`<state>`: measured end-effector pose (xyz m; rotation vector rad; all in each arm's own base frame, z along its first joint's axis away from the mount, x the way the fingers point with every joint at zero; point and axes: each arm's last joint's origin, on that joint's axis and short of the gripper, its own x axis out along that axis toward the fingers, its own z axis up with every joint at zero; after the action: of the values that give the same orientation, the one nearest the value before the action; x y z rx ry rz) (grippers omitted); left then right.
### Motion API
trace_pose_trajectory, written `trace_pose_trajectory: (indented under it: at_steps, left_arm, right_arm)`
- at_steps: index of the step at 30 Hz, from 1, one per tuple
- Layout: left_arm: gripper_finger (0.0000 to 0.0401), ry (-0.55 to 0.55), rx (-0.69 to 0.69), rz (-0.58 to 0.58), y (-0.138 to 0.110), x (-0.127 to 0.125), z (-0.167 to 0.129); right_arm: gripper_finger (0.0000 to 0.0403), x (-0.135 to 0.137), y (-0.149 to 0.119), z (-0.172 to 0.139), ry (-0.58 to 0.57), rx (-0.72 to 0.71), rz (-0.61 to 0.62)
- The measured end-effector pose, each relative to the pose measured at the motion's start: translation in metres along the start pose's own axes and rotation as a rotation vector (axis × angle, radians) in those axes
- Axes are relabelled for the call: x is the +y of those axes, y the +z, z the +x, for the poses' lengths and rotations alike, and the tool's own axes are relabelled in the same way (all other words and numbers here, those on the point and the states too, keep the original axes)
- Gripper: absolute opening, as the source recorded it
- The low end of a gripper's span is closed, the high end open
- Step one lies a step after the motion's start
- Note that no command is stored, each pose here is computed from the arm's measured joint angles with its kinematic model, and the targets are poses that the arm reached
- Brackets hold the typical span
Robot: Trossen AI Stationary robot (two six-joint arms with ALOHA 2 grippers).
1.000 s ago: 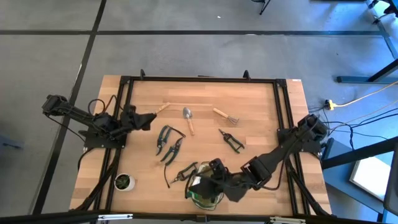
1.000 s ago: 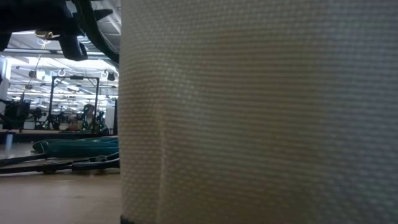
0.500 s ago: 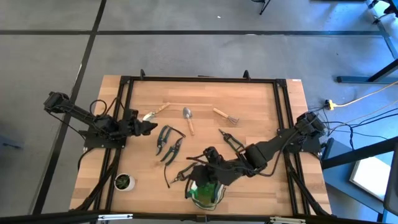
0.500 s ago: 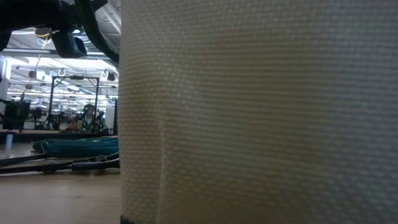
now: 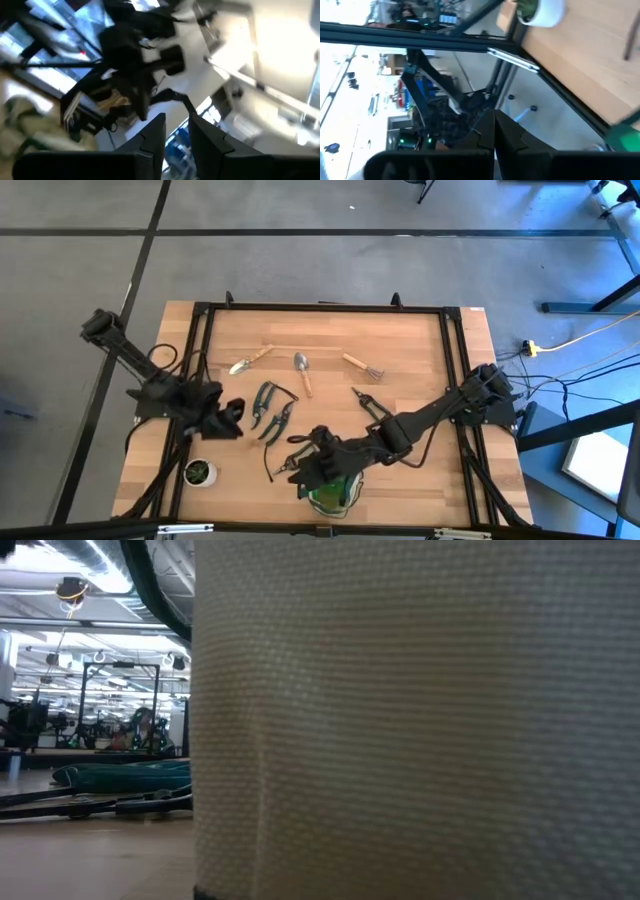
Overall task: Pick & Place Garden tools in Gardening bag
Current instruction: Put the left green spray bottle into the gardening bag
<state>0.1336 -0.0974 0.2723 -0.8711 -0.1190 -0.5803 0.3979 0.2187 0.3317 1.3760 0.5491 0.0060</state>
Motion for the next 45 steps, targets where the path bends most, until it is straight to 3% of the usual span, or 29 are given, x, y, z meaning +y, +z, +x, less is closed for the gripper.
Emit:
trace_pose_trajectory:
  at_steps: [2, 6, 9, 11, 14, 20, 24, 31, 37, 45]
  left_arm:
    - [0.0070, -0.011, -0.016, 0.084, 0.007, -0.010, 0.014]
    - [0.0064, 0.010, -0.051, 0.120, 0.015, -0.020, 0.038]
    - [0.0058, 0.008, 0.003, 0.159, 0.012, -0.022, 0.052]
    - [0.0051, 0.039, 0.065, 0.165, 0.005, -0.021, 0.058]
    - [0.0037, 0.136, 0.143, 0.171, -0.009, -0.017, 0.062]
    - [0.0004, 0.335, 0.147, 0.166, -0.029, -0.016, 0.057]
    - [0.0003, 0.441, 0.121, 0.171, -0.036, -0.016, 0.052]
    - [0.0003, 0.519, 0.147, 0.169, -0.041, -0.011, 0.048]
    - [0.0001, 0.547, 0.177, 0.185, -0.043, -0.008, 0.045]
    - [0.0001, 0.559, 0.189, 0.192, -0.044, -0.007, 0.044]
  right_arm:
    - [0.0002, 0.004, 0.001, 0.000, 0.039, -0.002, -0.008]
    - [0.0002, 0.019, 0.010, -0.001, 0.207, 0.050, -0.067]
    - [0.0002, 0.031, 0.017, -0.003, 0.336, 0.070, -0.065]
    - [0.0002, 0.033, 0.018, -0.005, 0.356, 0.059, -0.084]
    - [0.0002, 0.025, 0.013, -0.003, 0.267, 0.095, -0.079]
    - [0.0002, -0.008, -0.005, -0.002, -0.092, 0.064, 0.050]
    - [0.0001, -0.008, -0.014, -0.003, -0.142, -0.016, 0.105]
    - [0.0001, -0.010, -0.017, 0.013, -0.288, -0.033, 0.130]
    - [0.0000, -0.022, -0.014, 0.017, -0.520, -0.034, 0.176]
    - [0.0000, -0.019, -0.003, 0.022, -0.480, -0.078, 0.199]
